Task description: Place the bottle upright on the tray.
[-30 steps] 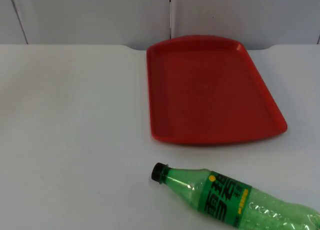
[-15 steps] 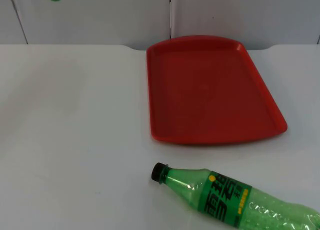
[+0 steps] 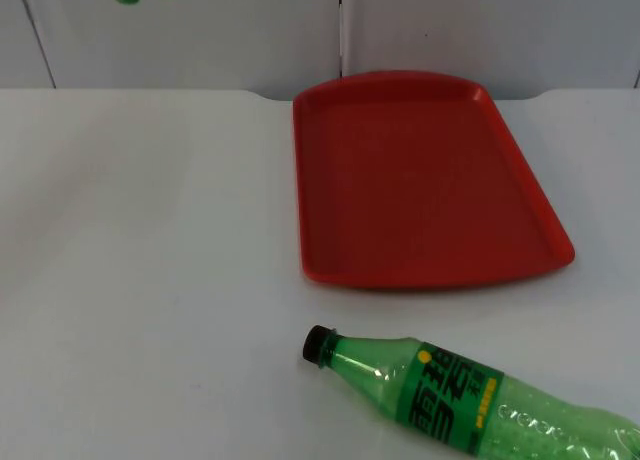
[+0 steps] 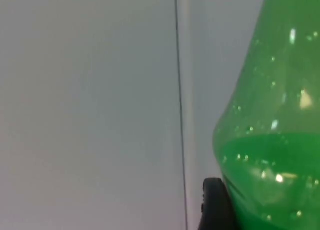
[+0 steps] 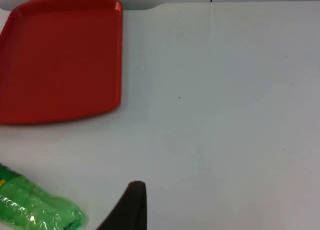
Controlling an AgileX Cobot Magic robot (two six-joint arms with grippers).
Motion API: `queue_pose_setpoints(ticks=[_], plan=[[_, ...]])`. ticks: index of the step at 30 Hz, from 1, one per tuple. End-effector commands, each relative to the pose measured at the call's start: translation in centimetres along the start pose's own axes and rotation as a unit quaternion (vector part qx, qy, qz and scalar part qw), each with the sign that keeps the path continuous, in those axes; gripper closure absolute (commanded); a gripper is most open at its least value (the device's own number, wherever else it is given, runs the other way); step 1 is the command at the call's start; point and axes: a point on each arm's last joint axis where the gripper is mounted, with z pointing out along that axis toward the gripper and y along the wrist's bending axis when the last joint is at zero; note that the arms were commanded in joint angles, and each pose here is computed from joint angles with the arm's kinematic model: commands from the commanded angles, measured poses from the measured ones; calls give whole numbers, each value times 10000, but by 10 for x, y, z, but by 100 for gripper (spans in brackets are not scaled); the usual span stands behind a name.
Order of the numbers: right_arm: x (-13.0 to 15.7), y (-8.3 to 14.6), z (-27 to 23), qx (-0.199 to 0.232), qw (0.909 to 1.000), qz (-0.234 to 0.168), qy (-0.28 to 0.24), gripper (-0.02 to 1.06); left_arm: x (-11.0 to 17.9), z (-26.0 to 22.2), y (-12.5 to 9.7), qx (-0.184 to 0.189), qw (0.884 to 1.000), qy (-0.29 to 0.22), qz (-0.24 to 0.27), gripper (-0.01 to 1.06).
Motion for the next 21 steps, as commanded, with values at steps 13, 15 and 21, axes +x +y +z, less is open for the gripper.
queue_pose_setpoints(ticks=[13,15,21], plan=[[0,0,0,34,10000,-15,-43,-1,82,41,-8,595,9976,-337,-96,105],[0,0,0,34,10000,-15,-43,-1,93,51,-11,844,9961,-257,31,105],[0,0,0,34,10000,-15,-43,-1,119,87,-16,1411,9894,-254,223,105]])
